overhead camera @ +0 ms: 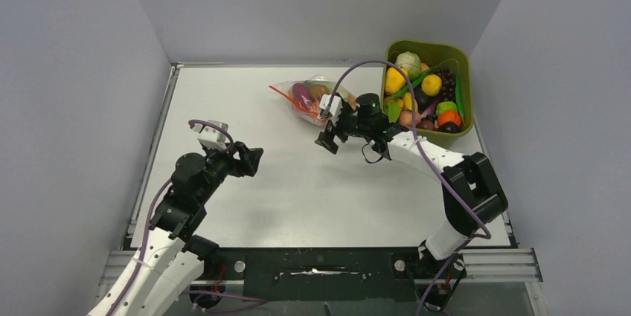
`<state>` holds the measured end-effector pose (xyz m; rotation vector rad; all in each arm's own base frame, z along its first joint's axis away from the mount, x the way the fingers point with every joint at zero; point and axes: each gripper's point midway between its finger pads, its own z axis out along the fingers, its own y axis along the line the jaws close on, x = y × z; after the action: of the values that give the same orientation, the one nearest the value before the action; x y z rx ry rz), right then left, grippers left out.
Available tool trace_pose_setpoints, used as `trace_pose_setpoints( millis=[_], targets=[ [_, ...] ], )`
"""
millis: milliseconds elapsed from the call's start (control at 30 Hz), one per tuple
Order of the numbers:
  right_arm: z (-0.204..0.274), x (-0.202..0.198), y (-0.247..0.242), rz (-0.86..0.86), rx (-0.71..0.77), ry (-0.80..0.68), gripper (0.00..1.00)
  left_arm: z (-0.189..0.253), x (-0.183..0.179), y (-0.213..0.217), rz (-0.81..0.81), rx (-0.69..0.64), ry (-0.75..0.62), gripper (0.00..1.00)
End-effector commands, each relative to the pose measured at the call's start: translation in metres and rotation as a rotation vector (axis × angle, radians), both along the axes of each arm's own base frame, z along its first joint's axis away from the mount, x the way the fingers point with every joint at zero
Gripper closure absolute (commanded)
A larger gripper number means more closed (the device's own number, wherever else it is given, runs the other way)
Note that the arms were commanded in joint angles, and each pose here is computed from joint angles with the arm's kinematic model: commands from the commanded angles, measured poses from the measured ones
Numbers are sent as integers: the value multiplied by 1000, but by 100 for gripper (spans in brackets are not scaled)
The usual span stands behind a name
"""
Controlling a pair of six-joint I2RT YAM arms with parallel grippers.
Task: Place the food in the zip-top bag and seal the zipper
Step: Place the zipper food storage bag at the center of the board, then reset both arms
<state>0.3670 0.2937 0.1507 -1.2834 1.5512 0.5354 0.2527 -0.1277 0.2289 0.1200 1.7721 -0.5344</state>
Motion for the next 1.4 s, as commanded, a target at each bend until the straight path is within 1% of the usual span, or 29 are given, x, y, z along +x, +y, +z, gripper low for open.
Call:
trace_pose_setpoints(
  millis=[0, 167, 233, 267, 333, 467, 567, 700, 833, 1067, 1200, 1367],
  targets=[
    [58, -18, 10, -43, 194, 53, 2, 38, 6, 13, 103, -90, -62, 28],
    [81, -26, 5, -204, 269, 263, 2, 55, 5, 27, 182, -139, -92, 26],
    [89, -33, 3, -242, 282, 319, 2, 63, 4, 30, 192, -138, -109, 26],
    [91, -36, 0, -270, 288, 336, 2, 63, 3, 31, 195, -132, -112, 26],
    [97, -39, -9, -336, 322, 354, 2, 77, 1, 33, 199, -137, -139, 26],
    [116, -52, -31, -424, 402, 324, 2, 86, -2, 34, 192, -133, -150, 25],
    [124, -55, -53, -554, 471, 324, 2, 92, -5, 33, 183, -135, -148, 25],
    [130, -59, -84, -705, 516, 293, 2, 99, -9, 28, 153, -168, -155, 25],
    [140, -63, -110, -845, 587, 286, 2, 97, -12, 23, 128, -189, -148, 25],
    [130, -70, -129, -930, 629, 287, 2, 87, -11, 20, 118, -197, -127, 25],
    [130, -73, -137, -958, 628, 275, 2, 77, -8, 22, 134, -186, -107, 25],
    [134, -76, -142, -965, 656, 260, 2, 75, -7, 23, 141, -181, -104, 25]
  ],
)
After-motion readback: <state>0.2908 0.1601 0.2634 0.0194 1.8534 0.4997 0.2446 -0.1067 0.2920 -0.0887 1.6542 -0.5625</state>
